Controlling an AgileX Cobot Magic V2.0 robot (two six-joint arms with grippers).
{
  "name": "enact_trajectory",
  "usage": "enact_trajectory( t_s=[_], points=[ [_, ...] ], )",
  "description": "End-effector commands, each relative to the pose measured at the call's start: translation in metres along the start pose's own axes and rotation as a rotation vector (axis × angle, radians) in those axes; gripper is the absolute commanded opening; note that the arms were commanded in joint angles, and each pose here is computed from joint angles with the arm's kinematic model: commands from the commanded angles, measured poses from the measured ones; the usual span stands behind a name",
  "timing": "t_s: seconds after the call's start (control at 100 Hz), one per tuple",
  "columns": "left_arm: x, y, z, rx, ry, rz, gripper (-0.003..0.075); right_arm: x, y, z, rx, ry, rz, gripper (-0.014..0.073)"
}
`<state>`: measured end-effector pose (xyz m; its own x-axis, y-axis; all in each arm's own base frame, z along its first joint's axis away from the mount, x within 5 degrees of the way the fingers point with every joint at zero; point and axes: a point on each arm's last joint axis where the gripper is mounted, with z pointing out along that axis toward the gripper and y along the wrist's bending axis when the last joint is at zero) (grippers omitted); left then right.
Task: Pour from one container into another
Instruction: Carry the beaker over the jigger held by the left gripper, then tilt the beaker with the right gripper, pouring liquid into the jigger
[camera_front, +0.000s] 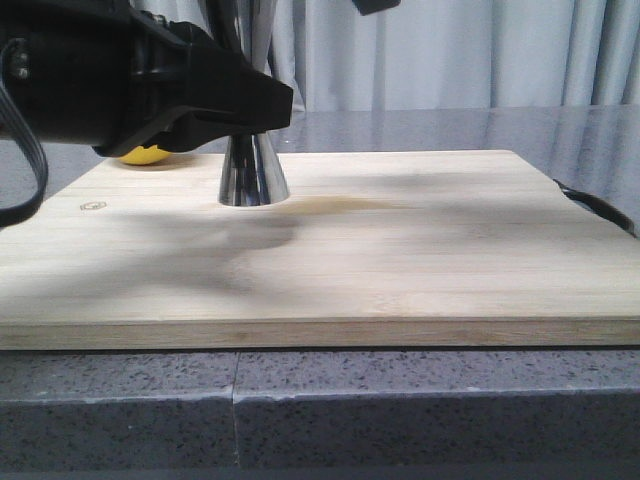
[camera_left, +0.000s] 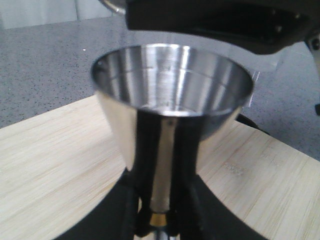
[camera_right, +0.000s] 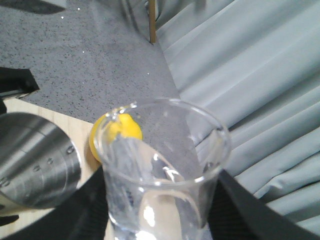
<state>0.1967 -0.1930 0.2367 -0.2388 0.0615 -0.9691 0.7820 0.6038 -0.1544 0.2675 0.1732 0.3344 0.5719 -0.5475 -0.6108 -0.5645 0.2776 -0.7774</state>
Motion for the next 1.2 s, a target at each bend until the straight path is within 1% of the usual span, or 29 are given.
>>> enact_trajectory(
  t_s=[0.0,0.49,0.86,1.19],
  points=[
    [-0.024,-0.008,-0.003,0.042,-0.13,-0.009,-0.0019,-0.022,-0.015,-0.01,0.048,-0.082,-0.05,0.0279],
    [-0.024,-0.008,-0.003,0.042,-0.13,-0.009,-0.0019,-0.02,-0.015,-0.01,0.047,-0.065,-0.142,0.0279],
    [-0.024,-0.008,-0.003,0.042,-0.13,-0.009,-0.0019,-0.029,-0.027,-0.011,0.065,-0.072,-0.214,0.0279],
    [-0.024,-0.008,-0.003,0.042,-0.13,-0.009,-0.0019,-0.027,-0.026,-0.01,0.041,-0.05,-0.279,0.0279]
  ],
)
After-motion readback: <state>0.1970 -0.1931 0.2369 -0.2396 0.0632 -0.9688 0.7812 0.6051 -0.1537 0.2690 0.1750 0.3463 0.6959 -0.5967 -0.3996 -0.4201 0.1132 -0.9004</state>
